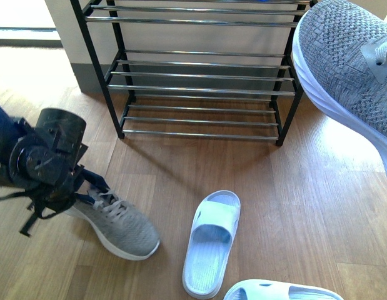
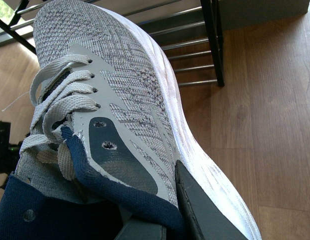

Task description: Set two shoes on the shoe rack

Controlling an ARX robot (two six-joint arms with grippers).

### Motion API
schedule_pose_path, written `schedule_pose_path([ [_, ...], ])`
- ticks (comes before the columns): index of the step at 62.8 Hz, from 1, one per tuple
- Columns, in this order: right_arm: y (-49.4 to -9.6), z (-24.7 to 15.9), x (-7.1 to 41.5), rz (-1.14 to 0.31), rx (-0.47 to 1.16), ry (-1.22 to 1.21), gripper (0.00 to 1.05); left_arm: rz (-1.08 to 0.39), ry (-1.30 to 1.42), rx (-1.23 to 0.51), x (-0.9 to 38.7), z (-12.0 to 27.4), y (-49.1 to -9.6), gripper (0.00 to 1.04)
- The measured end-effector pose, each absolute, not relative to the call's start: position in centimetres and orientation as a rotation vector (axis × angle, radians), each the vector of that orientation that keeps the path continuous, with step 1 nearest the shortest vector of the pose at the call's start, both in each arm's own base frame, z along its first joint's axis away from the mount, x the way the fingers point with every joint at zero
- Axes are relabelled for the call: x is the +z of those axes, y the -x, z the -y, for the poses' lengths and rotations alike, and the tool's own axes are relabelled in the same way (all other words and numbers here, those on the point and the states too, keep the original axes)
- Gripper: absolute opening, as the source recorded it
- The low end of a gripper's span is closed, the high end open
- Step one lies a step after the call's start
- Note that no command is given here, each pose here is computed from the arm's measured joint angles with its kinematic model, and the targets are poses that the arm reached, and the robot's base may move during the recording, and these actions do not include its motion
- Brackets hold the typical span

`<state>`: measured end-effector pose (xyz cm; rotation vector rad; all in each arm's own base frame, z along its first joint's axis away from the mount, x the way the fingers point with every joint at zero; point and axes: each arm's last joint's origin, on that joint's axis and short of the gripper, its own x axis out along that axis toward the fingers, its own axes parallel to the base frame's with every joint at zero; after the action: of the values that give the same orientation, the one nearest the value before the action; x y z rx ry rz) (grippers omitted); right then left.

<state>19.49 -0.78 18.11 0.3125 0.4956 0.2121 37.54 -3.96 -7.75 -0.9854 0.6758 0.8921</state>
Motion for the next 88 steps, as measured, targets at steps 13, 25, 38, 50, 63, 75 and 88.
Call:
schedule_pose_path([
  [13, -19.5, 0.8, 18.1, -0.496, 0.213, -0.313, 0.01, -0.466, 1.488, 0.993, -9.4, 5.4, -34.8, 0.06],
  [25, -19.5, 0.8, 18.1, -0.496, 0.213, -0.313, 0.01, -0.698, 1.249, 1.049, -10.0, 6.4, -32.9, 0.39],
  [38, -19.5, 0.8, 18.1, -0.496, 0.213, -0.313, 0.01, -0.787, 0.867, 0.833, -5.1, 6.3, -35.9, 0.72],
  [50, -19.5, 0.8, 18.1, -0.496, 0.212, -0.313, 0.01, -0.952, 0.241, 0.316, -2.3, 8.3, -39.4, 0.95],
  [63, -19.5, 0.8, 18.1, -0.496, 0.213, -0.313, 0.01, -1.130, -0.388, -0.133, -3.5, 9.3, -37.8, 0.95],
  [75, -19.5, 0.8, 18.1, -0.496, 0.212, -0.313, 0.01, -1.175, -0.479, -0.217, -4.9, 9.0, -35.5, 0.95],
  [88, -19.5, 0.8, 18.1, -0.496, 0.212, -0.313, 0.01, -1.237, -0.500, -0.236, -7.1, 8.7, -34.2, 0.95],
])
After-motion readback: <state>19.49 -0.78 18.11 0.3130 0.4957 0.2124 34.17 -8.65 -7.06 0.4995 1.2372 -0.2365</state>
